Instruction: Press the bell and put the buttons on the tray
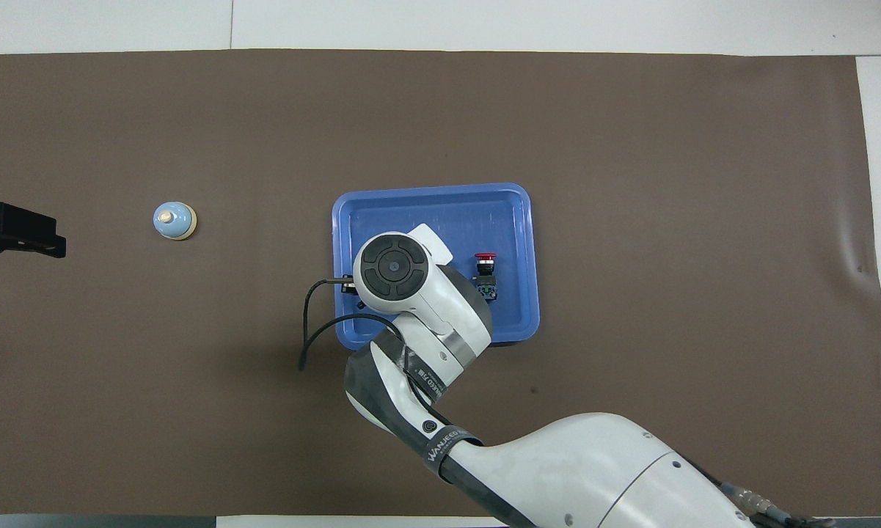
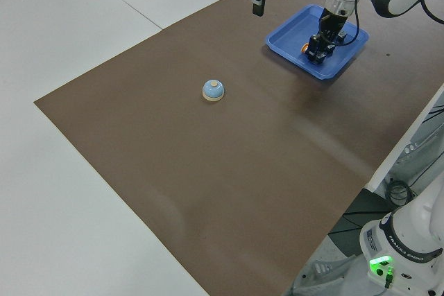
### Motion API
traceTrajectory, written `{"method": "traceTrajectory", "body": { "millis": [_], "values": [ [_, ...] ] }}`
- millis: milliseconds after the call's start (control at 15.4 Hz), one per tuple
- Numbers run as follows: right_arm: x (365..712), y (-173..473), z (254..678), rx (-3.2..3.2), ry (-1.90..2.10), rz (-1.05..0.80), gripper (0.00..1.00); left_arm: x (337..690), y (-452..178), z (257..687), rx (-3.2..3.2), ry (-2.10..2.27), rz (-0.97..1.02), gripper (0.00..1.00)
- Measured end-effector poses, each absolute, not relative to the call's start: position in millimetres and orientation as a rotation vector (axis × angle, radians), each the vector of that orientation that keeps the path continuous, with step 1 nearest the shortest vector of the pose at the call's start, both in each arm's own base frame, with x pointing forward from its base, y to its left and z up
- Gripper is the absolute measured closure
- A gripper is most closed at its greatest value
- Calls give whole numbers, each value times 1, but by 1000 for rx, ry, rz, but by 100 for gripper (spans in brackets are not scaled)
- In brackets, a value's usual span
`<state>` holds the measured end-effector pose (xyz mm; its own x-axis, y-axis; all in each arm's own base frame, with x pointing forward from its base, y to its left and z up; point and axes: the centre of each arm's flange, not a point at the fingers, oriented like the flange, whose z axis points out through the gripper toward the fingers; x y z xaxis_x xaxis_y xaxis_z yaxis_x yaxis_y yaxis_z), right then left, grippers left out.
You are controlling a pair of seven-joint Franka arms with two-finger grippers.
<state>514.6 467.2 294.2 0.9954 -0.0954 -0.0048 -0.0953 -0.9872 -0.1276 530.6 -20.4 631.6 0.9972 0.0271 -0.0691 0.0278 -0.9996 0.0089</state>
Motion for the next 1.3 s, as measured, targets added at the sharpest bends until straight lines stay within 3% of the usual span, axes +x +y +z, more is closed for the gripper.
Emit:
{"method": "traceTrajectory", "body": {
  "millis": [195, 260, 585, 845, 1300],
  "values": [
    [515, 467, 294, -3011, 144, -1, 56, 531, -20, 632, 3130, 43, -108, 0],
    [514, 467, 294, -3013, 144, 3, 52, 531, -20, 632, 3130, 43, -108, 0],
    [514, 464, 301, -3047, 148, 52, 3, 531, -20, 632, 3130, 43, -108, 0],
    [524, 447, 345, -3067, 198, 64, 0, 531, -20, 632, 3130, 43, -108, 0],
    [543, 325, 499, -3102, 390, 89, 0, 531, -20, 632, 3130, 43, -108, 0]
  ]
}}
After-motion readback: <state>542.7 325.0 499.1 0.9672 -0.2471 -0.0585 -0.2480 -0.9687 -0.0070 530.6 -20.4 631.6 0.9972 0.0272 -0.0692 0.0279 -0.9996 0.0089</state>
